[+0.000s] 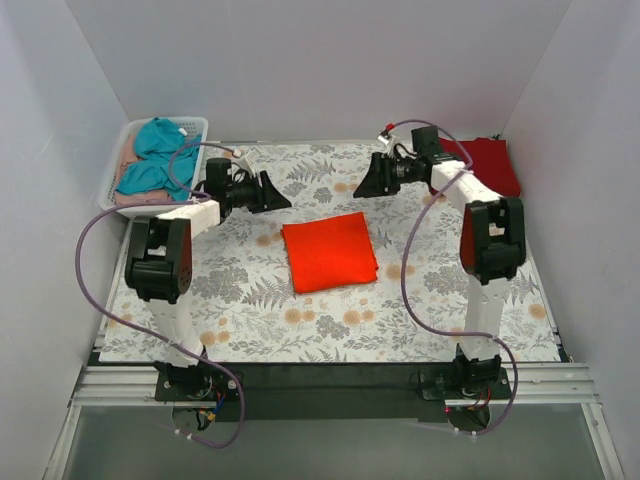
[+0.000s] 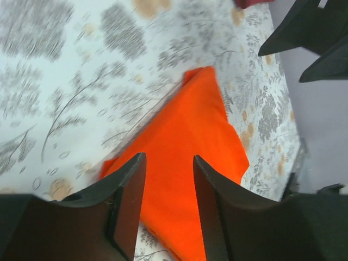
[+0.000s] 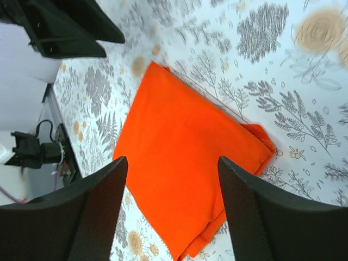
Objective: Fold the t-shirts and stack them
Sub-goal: Neatly place the folded tshirt to the corner
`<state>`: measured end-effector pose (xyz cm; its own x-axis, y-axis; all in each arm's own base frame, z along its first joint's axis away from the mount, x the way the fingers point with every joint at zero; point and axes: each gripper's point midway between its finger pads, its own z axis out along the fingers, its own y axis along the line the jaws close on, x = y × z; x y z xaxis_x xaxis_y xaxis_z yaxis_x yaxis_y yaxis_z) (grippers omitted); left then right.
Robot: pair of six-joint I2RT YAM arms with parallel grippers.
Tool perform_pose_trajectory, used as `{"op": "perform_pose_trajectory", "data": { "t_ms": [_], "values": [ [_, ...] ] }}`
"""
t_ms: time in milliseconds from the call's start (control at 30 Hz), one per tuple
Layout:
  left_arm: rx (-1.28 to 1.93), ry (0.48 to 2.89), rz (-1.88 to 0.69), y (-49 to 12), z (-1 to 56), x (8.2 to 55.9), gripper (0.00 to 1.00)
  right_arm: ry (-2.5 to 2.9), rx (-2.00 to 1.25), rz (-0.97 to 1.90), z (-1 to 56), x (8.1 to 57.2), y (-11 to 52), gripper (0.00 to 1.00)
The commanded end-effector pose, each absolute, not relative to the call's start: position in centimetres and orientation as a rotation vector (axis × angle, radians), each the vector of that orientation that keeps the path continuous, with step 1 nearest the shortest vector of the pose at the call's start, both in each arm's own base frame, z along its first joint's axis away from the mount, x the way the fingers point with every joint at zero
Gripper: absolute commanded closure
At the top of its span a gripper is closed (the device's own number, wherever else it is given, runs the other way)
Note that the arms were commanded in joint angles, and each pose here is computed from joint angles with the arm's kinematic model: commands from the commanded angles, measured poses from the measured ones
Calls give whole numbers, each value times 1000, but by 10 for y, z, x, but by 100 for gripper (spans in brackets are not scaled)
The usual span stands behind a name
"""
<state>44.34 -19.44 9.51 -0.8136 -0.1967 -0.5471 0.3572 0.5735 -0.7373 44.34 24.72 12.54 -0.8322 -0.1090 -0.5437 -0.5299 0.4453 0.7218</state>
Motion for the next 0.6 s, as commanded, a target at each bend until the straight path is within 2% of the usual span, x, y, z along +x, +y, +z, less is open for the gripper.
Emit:
{"op": "perform_pose_trajectory", "data": {
  "t_ms": [0,67,100,133,233,300,333,567],
  "values": [
    [553,1976,-1060,-241,188,408,59,2173,-581,1178,187,425,228,24],
    [720,1927,-957,-257,187,384,57,2234,-542,1147,172,402,217,24],
    [745,1891,-876,-260,197,377,57,2220,-531,1137,183,393,212,23],
    [832,1891,-859,-280,185,354,57,2237,-491,1131,181,388,204,22],
    [990,1828,-701,-306,172,322,57,2341,-276,996,159,382,174,19],
    [1113,1764,-626,-318,163,305,57,2385,-134,890,144,379,147,12],
    [1180,1740,-603,-328,150,286,57,2403,-44,867,139,378,135,2],
    [1378,1593,-483,-369,114,266,57,2420,235,1036,110,349,117,4]
  ]
}}
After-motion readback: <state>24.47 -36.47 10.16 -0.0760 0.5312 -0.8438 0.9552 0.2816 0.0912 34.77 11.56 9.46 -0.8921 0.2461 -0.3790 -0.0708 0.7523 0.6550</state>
